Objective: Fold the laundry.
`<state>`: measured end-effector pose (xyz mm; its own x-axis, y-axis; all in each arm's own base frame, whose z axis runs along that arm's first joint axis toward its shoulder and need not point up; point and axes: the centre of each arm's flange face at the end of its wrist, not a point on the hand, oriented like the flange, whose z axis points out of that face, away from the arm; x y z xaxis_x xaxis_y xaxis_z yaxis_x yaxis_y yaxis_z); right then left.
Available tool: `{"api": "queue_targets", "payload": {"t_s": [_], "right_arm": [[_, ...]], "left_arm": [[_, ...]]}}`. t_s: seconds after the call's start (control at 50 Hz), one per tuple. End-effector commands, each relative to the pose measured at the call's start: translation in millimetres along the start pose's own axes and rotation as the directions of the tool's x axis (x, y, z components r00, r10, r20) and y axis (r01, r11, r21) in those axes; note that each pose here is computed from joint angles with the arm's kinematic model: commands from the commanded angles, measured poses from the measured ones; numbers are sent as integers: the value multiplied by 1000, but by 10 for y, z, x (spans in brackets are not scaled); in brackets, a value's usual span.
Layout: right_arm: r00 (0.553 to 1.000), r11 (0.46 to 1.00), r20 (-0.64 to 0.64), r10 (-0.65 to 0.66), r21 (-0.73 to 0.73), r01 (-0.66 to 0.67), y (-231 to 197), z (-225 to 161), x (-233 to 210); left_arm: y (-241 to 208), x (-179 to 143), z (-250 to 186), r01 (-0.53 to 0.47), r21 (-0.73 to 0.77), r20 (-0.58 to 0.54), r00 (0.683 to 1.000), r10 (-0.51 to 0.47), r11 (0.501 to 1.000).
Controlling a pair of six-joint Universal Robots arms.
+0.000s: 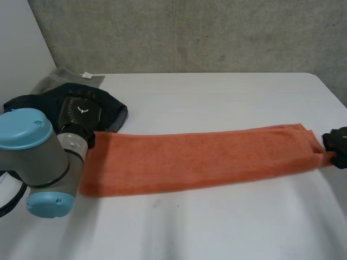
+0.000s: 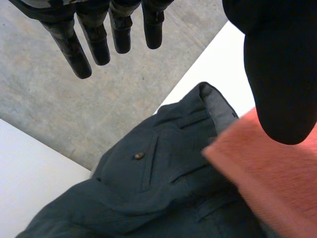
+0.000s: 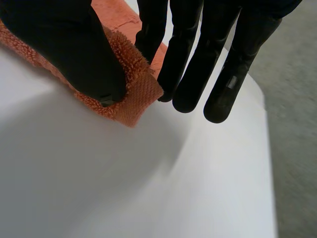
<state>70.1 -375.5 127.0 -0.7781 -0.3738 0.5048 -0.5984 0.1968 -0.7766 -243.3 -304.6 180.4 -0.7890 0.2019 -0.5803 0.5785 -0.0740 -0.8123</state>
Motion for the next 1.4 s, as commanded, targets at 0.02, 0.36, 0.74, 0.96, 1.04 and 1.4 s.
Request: {"api": "queue_targets", "payload": {"t_s": [0.02, 0.36, 0.74, 0.96, 1.04, 1.4], "right_arm": [[981, 995, -178, -82, -66, 72, 232, -33, 692], [966, 925, -107, -237, 279, 258, -1037, -183, 58], [724, 633, 364, -587, 763, 130, -1811, -1137, -2944], [768, 728, 411, -491, 678, 103, -1781, -1177, -2977], [887, 835, 385, -253, 550, -1, -1882, -974, -2488], [959, 989, 262, 109, 64, -130, -831, -802, -1457]], "left_arm": [[-67, -72, -92, 6, 14, 10, 1000, -6, 1000], [-119, -129, -198, 55, 25, 16, 998, -56, 998], [-251, -65, -301, 72, 59, -10, 997, -72, 996], [-437, 174, -433, 77, 121, -82, 994, -67, 990], [-562, 302, -474, 102, 158, -118, 990, -84, 982], [-719, 1182, -627, 218, 166, -354, 924, -148, 962]]}}
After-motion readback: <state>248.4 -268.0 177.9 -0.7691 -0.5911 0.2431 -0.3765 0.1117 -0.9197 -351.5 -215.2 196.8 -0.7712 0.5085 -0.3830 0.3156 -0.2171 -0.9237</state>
